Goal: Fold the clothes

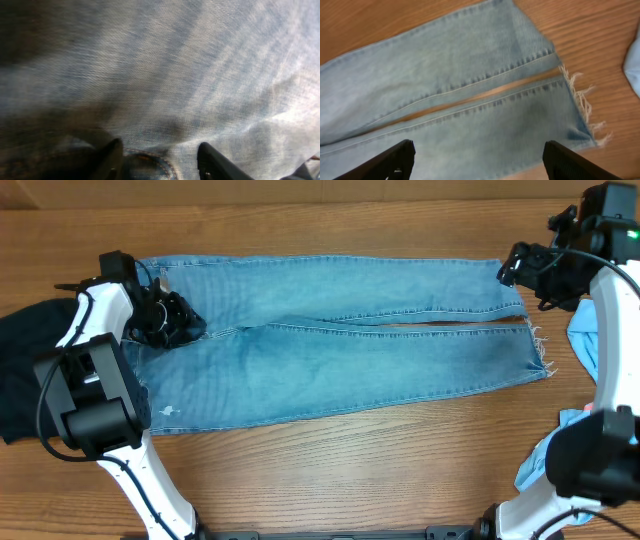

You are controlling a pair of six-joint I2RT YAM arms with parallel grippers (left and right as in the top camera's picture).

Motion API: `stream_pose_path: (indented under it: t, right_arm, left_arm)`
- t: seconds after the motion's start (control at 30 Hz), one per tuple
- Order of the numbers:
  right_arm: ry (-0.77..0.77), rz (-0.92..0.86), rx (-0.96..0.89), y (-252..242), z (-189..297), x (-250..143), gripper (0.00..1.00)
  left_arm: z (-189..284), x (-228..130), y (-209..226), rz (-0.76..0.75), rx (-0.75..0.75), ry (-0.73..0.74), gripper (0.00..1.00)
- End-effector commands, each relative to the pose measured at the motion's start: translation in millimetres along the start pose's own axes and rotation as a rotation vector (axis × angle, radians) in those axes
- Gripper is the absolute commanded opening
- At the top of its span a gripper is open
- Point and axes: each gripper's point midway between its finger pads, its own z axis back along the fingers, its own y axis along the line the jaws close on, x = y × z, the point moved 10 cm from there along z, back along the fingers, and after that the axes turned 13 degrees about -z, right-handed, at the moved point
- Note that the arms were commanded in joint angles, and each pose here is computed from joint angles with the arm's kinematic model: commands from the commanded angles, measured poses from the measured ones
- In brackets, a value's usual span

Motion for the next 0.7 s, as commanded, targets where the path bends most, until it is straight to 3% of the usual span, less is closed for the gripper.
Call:
stream_pose_path:
  t: [0.0,0.17,0.4,0.67]
  right_arm:
    - [0.076,-0.027,-0.050,-15.6,-54.7,8.5,0.86]
    - [0.154,-0.068,-0.085,-29.9,-128.7,15.1,0.86]
    - [0.145,-0.366,-0.124,-63.0,-141.9,22.2,0.86]
    - [0.159,-0.381,-0.036,-62.7,-175.9,25.9,0.87]
  left_arm:
    - [-36.6,-24.1,8.9,-0.029,0.110,0.156,0.62]
    - [-44.3,-30.9,-7.3,-0.065,0.114,0.197,0.66]
    - [-48.0,-32.9,-15.2,-0.086,0.115,0.206,0.66]
    - [-47.3,-34.0,-11.4,-0.086,0.167,0.213,0.66]
